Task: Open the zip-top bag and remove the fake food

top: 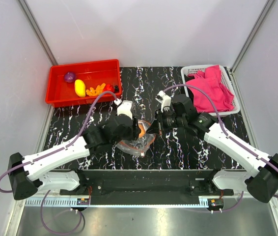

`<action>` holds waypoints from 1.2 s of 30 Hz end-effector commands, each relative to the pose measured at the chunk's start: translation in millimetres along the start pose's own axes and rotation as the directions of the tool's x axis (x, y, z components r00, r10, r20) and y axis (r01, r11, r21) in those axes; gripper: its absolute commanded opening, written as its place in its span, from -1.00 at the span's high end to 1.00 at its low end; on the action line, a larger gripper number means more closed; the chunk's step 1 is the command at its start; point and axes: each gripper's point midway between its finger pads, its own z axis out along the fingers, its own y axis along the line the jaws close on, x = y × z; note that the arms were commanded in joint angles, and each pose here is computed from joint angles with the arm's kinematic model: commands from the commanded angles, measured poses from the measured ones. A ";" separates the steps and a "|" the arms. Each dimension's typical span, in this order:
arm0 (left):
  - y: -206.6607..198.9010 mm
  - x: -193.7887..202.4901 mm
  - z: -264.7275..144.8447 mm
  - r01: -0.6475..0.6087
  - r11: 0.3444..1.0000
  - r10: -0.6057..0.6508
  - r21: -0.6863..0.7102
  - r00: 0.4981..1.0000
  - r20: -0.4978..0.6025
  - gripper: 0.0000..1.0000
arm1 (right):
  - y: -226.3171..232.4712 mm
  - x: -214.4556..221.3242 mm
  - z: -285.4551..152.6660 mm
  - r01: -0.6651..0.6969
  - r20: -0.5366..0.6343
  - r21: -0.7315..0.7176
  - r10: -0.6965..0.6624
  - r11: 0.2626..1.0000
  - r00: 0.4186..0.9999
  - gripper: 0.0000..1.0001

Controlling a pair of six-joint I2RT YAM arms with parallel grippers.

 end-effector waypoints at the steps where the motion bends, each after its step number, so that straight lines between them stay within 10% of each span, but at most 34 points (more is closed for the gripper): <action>1: -20.9 -39.3 -31.0 0.069 0.991 -0.080 0.114 0.992 0.097 1.00 | -7.8 8.1 0.2 0.021 -0.013 0.033 -0.020 0.999 1.000 1.00; 10: -57.2 -45.4 -81.3 -0.028 0.915 -0.012 0.403 0.995 0.095 1.00 | -35.4 12.7 -4.3 0.024 0.021 0.162 -0.027 0.986 0.999 1.00; 17: -58.1 -82.8 -148.5 -0.119 0.835 -0.050 0.537 0.956 0.290 1.00 | -53.6 6.9 -8.4 -0.014 0.076 0.253 -0.005 0.967 0.997 1.00; 24: 27.6 -134.2 -142.2 0.013 0.996 -0.050 0.085 0.889 0.455 0.84 | -48.0 0.3 -19.0 0.001 0.108 0.244 -0.028 0.970 0.994 0.99; 36: 157.6 -227.4 -76.8 0.255 0.935 -0.049 -0.245 0.779 0.625 0.84 | -37.0 -0.9 -33.0 0.045 0.127 0.216 -0.074 0.975 0.989 1.00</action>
